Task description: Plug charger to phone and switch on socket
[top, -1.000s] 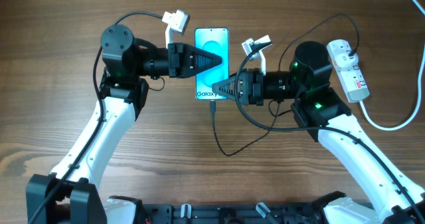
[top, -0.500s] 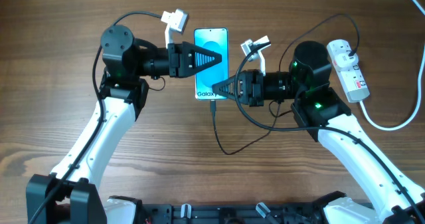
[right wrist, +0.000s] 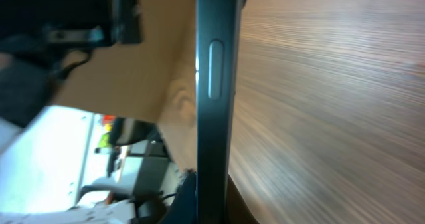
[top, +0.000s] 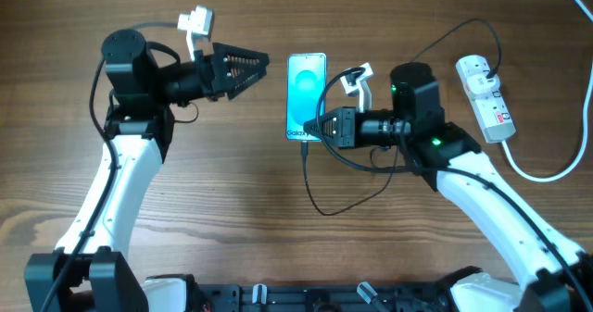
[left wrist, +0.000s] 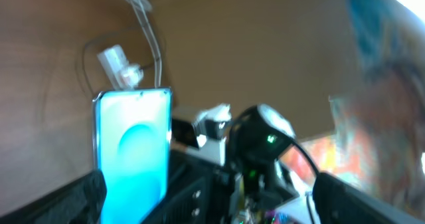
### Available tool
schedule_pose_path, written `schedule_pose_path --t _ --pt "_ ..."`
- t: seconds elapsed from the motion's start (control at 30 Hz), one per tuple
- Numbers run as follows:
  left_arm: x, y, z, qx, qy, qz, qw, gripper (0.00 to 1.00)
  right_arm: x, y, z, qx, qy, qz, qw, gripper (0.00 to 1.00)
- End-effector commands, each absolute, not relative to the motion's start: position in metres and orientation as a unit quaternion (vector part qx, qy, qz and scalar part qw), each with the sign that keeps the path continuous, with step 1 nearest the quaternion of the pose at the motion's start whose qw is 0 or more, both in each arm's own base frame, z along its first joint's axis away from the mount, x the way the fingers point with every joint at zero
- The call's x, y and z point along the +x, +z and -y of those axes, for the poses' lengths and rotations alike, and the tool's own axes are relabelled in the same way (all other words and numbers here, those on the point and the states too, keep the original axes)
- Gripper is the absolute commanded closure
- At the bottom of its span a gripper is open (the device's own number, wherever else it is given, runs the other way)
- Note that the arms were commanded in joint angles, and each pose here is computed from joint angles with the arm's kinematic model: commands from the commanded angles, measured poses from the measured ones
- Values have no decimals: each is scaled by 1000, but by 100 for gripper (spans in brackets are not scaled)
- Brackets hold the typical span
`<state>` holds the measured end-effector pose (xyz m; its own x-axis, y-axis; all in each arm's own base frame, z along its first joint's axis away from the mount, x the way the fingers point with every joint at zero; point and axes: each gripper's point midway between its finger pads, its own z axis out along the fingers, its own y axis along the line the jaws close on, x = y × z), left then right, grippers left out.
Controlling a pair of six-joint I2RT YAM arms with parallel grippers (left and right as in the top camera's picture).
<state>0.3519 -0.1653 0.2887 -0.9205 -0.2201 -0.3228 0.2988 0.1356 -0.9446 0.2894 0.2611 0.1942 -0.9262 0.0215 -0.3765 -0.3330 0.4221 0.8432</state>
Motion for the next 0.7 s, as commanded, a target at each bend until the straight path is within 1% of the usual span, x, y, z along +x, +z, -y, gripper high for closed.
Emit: schedule_pose_path --t 0.0,0.07,0.13,0.23,0.27,0.43,0.53,0.67 --pt "360 255 155 4 -603 -764 231 0 305 164 -257 -99 485 -850 179 96" --pt "365 222 144 -52 -551 -802 223 0 307 145 -258 -90 479 -859 158 95" --pt "368 179 122 -133 -460 -852 210 0 308 123 -259 -78 471 -868 133 96" --pt "359 131 86 -221 -320 -901 192 0 309 94 -259 -64 462 -879 103 96" --pt "356 124 81 -226 -293 -910 188 0 309 89 -259 -62 460 -880 98 96" --pt "347 118 90 -186 -272 -926 184 0 310 65 -260 -51 453 -887 76 96" --pt "347 118 92 -183 -273 -926 183 0 309 70 -263 -56 468 -879 72 96" --pt "346 119 94 -181 -279 -926 180 0 310 73 -265 -38 476 -876 66 96"
